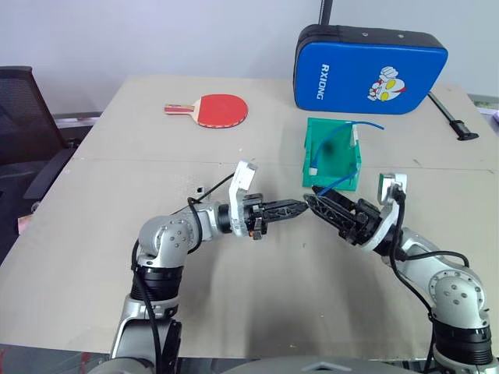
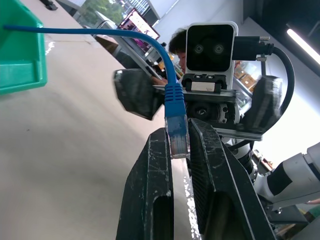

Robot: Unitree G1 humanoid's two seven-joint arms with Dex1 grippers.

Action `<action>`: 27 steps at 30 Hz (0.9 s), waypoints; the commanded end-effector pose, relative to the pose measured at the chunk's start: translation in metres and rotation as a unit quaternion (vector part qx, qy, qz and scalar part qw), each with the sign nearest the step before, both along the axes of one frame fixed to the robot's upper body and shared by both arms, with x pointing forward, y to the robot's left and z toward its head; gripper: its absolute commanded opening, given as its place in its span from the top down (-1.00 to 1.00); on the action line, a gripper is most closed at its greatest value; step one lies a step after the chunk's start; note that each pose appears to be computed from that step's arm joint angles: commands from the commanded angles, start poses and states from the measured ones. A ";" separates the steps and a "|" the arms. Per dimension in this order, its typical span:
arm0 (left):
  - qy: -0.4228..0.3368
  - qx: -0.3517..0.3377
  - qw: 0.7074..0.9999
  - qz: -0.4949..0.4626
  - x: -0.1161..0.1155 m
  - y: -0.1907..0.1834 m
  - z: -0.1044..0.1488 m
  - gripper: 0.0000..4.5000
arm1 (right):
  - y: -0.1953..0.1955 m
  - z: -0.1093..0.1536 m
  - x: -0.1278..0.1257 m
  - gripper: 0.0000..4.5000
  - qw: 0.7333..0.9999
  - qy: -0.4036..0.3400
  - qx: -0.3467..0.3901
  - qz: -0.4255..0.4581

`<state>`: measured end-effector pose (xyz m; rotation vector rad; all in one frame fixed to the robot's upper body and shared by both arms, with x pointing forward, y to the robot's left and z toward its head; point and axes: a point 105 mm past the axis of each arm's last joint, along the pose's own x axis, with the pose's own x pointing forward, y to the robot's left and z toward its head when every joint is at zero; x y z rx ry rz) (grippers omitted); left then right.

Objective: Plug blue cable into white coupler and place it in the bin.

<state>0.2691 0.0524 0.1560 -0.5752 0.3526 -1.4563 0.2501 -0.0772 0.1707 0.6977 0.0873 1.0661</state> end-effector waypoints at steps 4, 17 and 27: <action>-0.020 -0.019 1.000 -0.007 -0.003 -0.004 0.011 1.00 | 0.004 0.011 -0.007 0.80 1.000 -0.016 0.005 0.023; -0.038 0.007 0.999 0.027 -0.005 -0.002 0.001 -0.19 | 0.000 0.017 0.010 1.00 1.000 -0.022 0.017 -0.001; -0.215 0.129 0.935 0.250 -0.027 0.030 0.001 -0.19 | -0.018 0.016 0.042 1.00 0.996 -0.064 -0.014 -0.066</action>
